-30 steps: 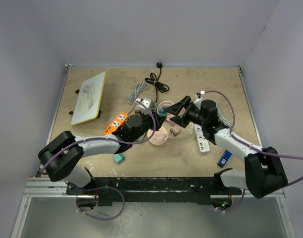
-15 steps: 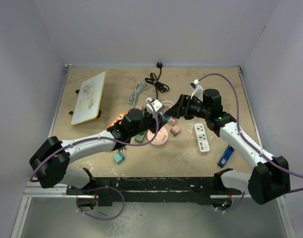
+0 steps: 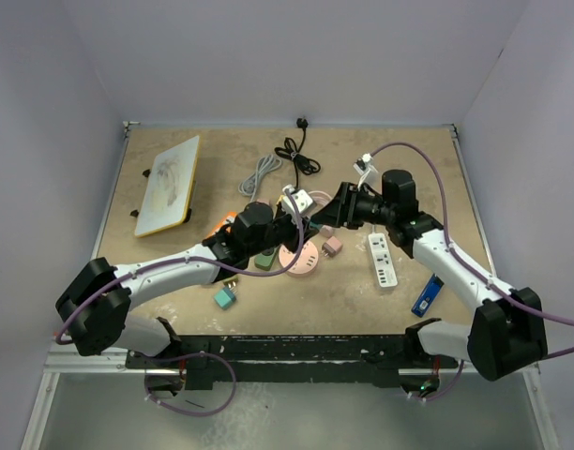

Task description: Insert the plug

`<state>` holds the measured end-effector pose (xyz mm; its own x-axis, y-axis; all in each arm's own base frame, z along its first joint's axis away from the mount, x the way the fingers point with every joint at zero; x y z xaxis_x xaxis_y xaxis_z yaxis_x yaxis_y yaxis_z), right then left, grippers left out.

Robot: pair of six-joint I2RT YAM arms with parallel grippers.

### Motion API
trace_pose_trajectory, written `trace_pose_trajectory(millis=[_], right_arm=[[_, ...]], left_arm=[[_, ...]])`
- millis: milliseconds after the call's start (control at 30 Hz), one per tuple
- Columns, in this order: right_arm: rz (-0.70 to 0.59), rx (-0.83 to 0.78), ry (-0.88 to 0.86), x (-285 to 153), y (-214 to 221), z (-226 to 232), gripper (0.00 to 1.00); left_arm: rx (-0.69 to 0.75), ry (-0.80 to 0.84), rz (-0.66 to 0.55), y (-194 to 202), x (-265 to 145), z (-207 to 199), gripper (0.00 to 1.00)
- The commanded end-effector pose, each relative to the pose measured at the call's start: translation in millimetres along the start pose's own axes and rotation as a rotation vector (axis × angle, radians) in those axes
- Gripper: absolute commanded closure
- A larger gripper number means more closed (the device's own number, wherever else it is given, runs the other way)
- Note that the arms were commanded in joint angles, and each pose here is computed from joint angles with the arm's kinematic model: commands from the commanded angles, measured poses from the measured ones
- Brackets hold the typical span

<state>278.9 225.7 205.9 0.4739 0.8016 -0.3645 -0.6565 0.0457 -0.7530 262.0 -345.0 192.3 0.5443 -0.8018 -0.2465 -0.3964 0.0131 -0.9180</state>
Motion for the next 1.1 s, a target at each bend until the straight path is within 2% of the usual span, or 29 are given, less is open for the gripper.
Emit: trace_pose_trajectory(millis=[0,67,100,133,200,267,333,400,467,567,767,1000,1067], right_arm=[[-0.007,0.02,-0.114,2.3,0.2,15.4,0.45],[0.0,0.033,-0.123,2.5,2.8,16.2,0.57],[0.004,0.043,-0.13,2.0,4.3,17.3,0.64],[0.004,0.056,-0.138,1.1,5.2,19.4,0.67],[-0.019,0.088,-0.158,-1.9,3.3,25.0,0.69],[-0.091,0.111,-0.195,-6.0,-8.8,34.7,0.69],[-0.166,0.16,-0.238,-11.1,-19.8,44.3,0.69],[-0.23,0.222,-0.302,-18.2,-30.7,56.2,0.69],[-0.306,0.248,-0.388,-29.0,-46.6,72.0,0.69],[-0.35,0.318,-0.451,-40.3,-58.9,84.5,0.69],[-0.396,0.448,-0.527,-58.2,-79.3,101.1,0.68],[-0.42,0.512,-0.634,-75.9,-95.8,119.1,0.68],[-0.419,0.52,-0.647,-78.4,-96.4,121.0,0.68]], left_arm=[[0.027,0.057,-0.093,-36.8,1.1,-14.5,1.0],[0.018,0.048,-0.1,-39.1,0.3,-13.8,0.99],[0.002,0.034,-0.107,-40.6,-0.3,-12.2,0.94],[-0.014,0.022,-0.114,-42.4,-1.7,-11.1,0.86],[-0.045,0.006,-0.137,-47.5,-5.1,-10.0,0.69],[-0.088,0.01,-0.178,-53.3,-11.1,-11.8,0.58],[-0.132,0.037,-0.234,-62.4,-19.1,-17.4,0.5],[-0.181,0.07,-0.305,-76.1,-28.0,-24.1,0.47],[-0.227,0.107,-0.376,-89.0,-35.8,-30.4,0.46],[-0.272,0.176,-0.472,-105.3,-44.9,-40.1,0.46],[-0.243,0.241,-0.601,-133.9,-53.8,-50.2,0.46],[-0.122,0.308,-0.616,-155.0,-52.8,-68.0,0.51],[-0.087,0.321,-0.613,-157.0,-54.0,-71.6,0.57]])
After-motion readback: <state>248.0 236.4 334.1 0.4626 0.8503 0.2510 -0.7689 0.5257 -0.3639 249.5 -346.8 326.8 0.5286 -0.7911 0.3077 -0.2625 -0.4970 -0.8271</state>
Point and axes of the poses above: each gripper's point midway between its finger pads, its own x axis out along the fingers, its own z axis along the line the jaws close on, y = z × x, the point moved 1 cm from there along -x, back along the fingers, and after that the axes turned 15 degrees about -x, right-handed, at the moved point
